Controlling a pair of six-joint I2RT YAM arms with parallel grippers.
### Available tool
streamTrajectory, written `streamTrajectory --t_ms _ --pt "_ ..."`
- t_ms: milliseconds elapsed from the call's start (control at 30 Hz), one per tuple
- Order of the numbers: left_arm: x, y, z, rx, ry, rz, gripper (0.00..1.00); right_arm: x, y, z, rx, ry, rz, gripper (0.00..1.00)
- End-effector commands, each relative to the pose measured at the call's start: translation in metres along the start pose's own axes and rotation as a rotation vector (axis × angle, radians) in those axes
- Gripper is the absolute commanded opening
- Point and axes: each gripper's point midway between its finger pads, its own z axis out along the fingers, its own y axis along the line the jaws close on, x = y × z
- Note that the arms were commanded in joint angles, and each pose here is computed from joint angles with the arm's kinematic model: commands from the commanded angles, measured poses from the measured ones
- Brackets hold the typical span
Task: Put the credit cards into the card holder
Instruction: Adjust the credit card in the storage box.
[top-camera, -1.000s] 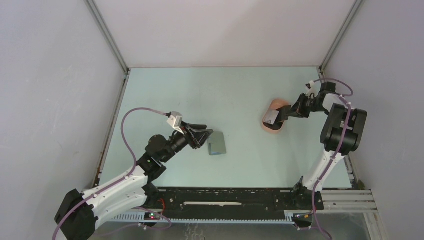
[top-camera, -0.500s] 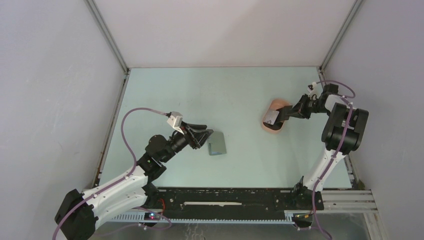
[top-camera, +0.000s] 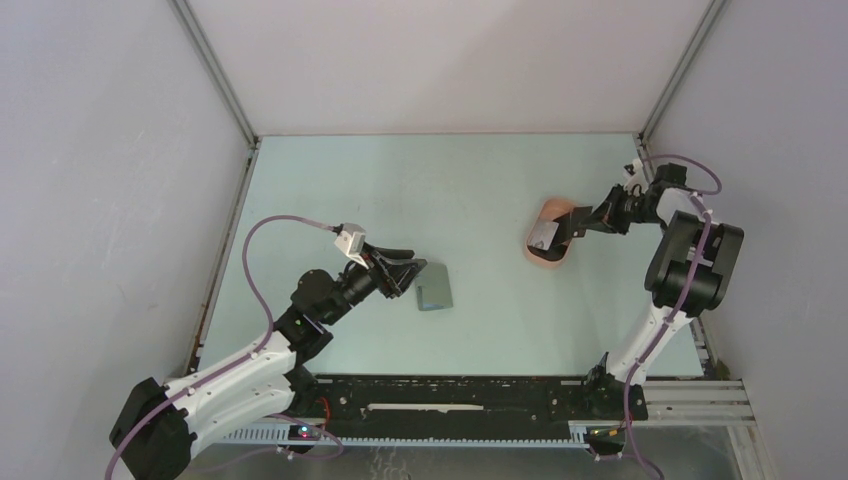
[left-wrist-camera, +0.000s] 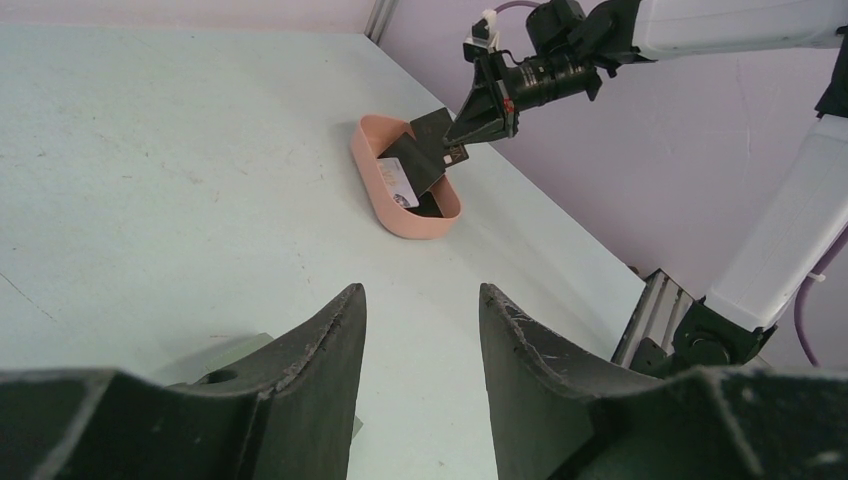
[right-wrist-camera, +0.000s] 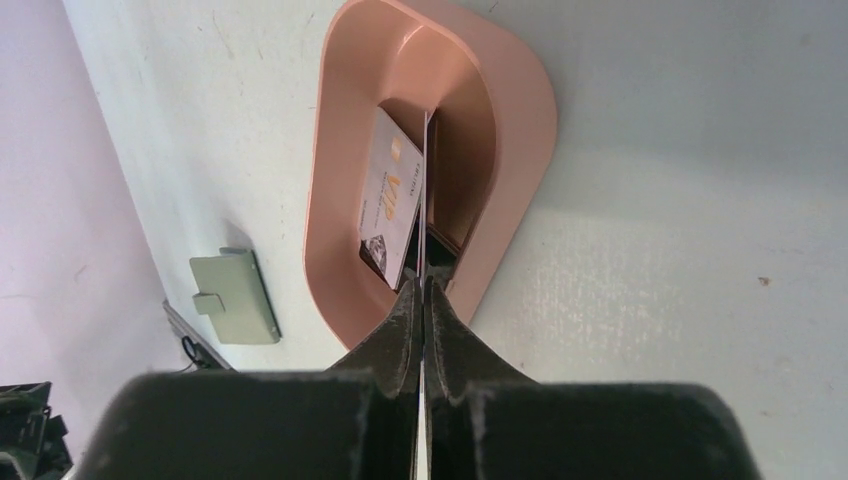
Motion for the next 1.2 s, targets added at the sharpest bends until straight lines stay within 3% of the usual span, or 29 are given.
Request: streamTrajectory --t_ms 0,200,267,400,500,533,800,933,1033,1167 --pt "-0.008 -0.008 0.000 0.032 -0.031 0.002 0.51 -0.023 0.017 -0.026 0.037 -0.084 -0.129 0.00" --pt "-0.008 -0.007 0.001 0.030 -0.026 0.010 0.52 -0.030 0.021 -0.045 0.112 -0.130 -0.228 0.00" --pt "-0.008 -0.008 0.002 0.031 -0.021 0.019 0.57 -0.033 0.026 -0.057 0.137 -0.162 -0.274 0.00" --pt "-0.008 -0.009 0.003 0.046 -0.014 0.033 0.76 -0.032 0.043 -0.075 0.142 -0.197 -0.353 0.00" --pt "-0.008 -0.008 0.003 0.044 -0.011 0.012 0.98 -0.020 0.075 -0.086 0.041 -0.201 -0.448 0.00" --pt "-0.008 -0.008 0.004 0.049 -0.009 0.009 1.00 -0.014 0.088 -0.090 0.007 -0.200 -0.485 0.00" --pt "-0.009 -0.044 0.003 0.260 -0.004 -0.066 0.99 0.069 0.208 -0.106 -0.328 -0.158 -0.816 0.00" --pt "-0.029 -0.073 -0.010 0.440 -0.129 -0.144 0.96 0.120 0.259 -0.111 -0.561 -0.112 -0.938 0.00" --pt "-0.034 -0.077 -0.013 0.485 -0.188 -0.193 0.93 0.153 0.275 -0.111 -0.703 -0.064 -1.015 0.00" --pt "-0.028 -0.078 0.004 0.480 -0.160 -0.207 0.89 0.180 0.282 -0.108 -0.843 0.015 -0.980 0.00"
